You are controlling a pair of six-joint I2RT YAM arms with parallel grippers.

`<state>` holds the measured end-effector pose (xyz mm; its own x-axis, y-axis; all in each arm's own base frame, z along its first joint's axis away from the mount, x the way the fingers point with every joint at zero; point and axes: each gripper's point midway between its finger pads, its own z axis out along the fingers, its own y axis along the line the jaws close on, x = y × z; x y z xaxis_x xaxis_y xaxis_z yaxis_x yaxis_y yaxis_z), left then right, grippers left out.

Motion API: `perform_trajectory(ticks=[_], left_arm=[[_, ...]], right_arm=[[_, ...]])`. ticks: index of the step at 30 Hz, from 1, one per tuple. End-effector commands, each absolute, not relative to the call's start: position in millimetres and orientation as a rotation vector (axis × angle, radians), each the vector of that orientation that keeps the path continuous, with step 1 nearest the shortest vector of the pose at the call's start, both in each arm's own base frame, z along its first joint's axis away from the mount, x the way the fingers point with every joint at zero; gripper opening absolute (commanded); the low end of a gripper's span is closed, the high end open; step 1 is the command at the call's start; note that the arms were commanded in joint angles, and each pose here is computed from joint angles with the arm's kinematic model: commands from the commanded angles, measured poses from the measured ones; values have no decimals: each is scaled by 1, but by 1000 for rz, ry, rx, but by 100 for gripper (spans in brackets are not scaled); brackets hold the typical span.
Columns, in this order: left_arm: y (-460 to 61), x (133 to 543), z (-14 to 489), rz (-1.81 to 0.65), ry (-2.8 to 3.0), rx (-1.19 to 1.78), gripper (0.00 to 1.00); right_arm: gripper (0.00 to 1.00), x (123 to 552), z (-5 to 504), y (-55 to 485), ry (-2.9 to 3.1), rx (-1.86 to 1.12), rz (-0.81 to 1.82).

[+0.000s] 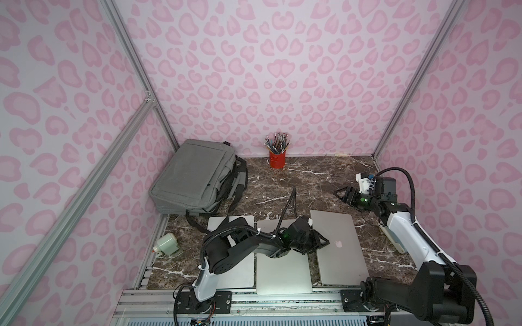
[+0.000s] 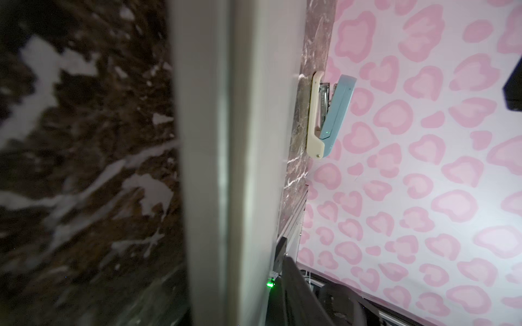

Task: Open the zippered laptop bag and take out the laptop
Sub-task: Place the laptop at the center of the board, then reset both arms

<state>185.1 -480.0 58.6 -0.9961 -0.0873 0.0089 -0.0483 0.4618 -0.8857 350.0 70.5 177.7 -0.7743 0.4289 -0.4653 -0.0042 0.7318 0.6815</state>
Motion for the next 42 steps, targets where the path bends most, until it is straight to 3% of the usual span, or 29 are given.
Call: perform_trajectory(ticks=[1, 6, 17, 27, 35, 42], left_arm=[[-479, 183, 70, -1574, 2666, -29, 44], [-464, 182, 62, -1462, 2743, -7, 50], [-446, 177, 46, -1327, 2845, 5, 50], [-414, 194, 78, -1126, 2814, 195, 56], [-347, 242, 136, -764, 2644, 573, 75], [-233, 312, 170, -311, 2515, 501, 92]], right_arm=[[71, 352, 178, 73, 2291, 312, 939], [71, 350, 176, 73, 2290, 313, 938], [71, 348, 175, 75, 2290, 307, 948], [71, 342, 174, 80, 2287, 263, 955], [71, 320, 168, 119, 2334, 76, 1033], [78, 338, 172, 90, 2289, 106, 727]])
